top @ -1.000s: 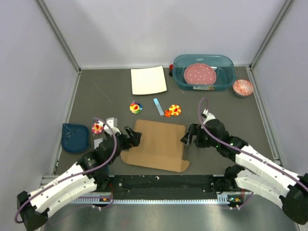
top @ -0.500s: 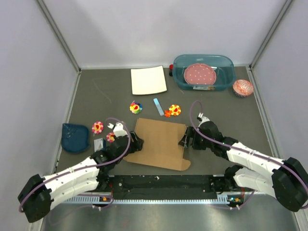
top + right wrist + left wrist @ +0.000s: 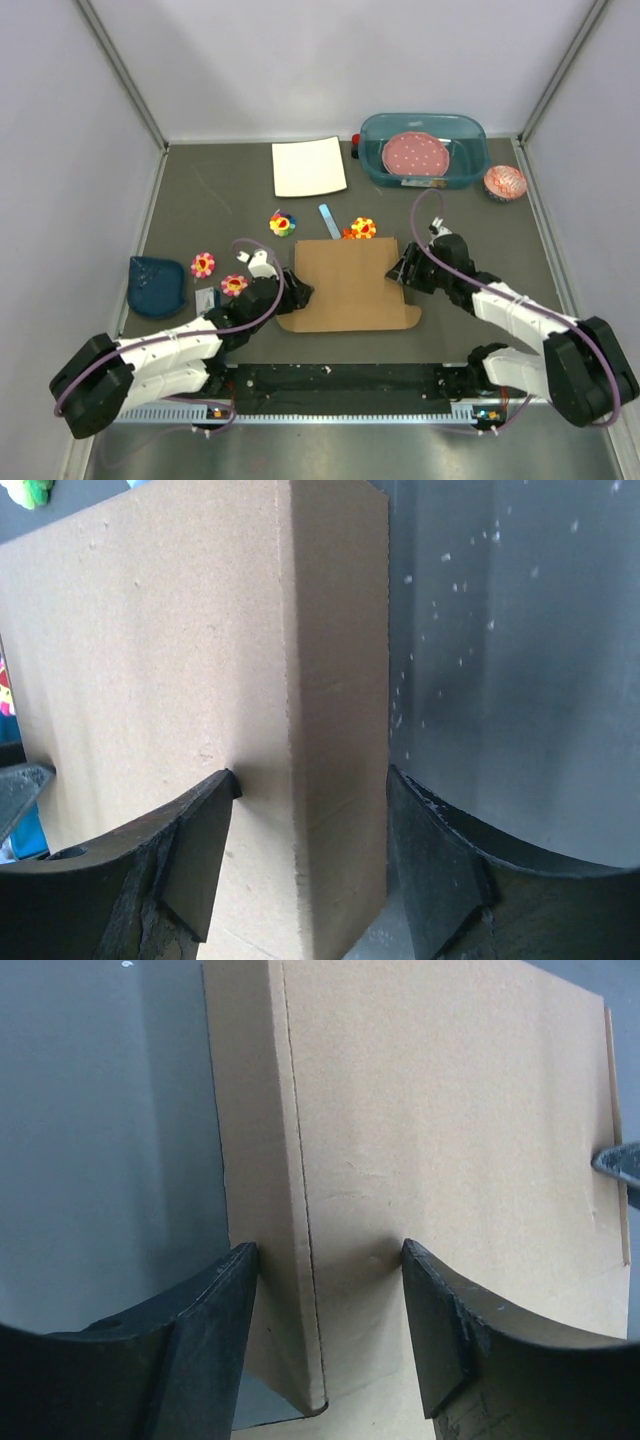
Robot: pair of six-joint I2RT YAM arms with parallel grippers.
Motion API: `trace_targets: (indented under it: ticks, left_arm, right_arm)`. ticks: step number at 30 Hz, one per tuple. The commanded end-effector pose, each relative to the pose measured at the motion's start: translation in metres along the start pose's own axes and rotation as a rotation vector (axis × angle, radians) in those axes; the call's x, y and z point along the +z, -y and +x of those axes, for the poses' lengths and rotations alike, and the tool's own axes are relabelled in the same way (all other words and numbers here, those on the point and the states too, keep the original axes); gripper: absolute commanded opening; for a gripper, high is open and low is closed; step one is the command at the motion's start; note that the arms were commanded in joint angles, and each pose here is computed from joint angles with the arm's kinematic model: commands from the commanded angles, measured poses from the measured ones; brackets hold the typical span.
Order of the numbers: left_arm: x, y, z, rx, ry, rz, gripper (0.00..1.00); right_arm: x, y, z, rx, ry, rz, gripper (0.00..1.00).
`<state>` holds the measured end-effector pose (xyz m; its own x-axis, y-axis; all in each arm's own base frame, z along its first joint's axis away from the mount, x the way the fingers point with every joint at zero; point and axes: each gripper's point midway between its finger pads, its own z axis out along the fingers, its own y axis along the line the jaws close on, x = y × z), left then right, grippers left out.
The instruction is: Fold the paper box
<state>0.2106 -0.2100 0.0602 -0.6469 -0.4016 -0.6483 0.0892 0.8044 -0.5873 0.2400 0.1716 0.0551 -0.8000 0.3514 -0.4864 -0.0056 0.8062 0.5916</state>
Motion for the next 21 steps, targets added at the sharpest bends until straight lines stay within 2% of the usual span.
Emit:
trace_targets:
  ticks: [1, 4, 9, 11, 15, 21]
  left_arm:
    - [-0.006, -0.004, 0.032, 0.019, -0.148, 0.0, 0.65]
    - [-0.009, -0.009, 0.015, 0.034, -0.085, -0.047, 0.74]
    - [-0.017, -0.002, -0.017, 0.047, 0.046, -0.031, 0.92]
    - [-0.018, 0.001, -0.023, 0.053, 0.067, -0.021, 0.94]
    - [-0.012, 0.004, -0.021, 0.083, 0.057, -0.003, 0.93]
    - [0.005, 0.012, -0.005, 0.134, -0.023, 0.019, 0.78]
  right_arm:
    - [0.01, 0.004, -0.009, -0.046, -0.029, 0.034, 0.62]
    - [0.007, -0.001, -0.014, -0.045, -0.013, 0.02, 0.62]
    - [-0.01, -0.008, -0.017, -0.068, 0.015, -0.002, 0.64]
    - [-0.012, -0.005, -0.011, -0.078, 0.005, -0.005, 0.64]
    - [-0.013, -0.001, 0.003, -0.076, -0.019, -0.032, 0.6]
    - [-0.009, 0.005, 0.025, -0.049, -0.067, -0.066, 0.45]
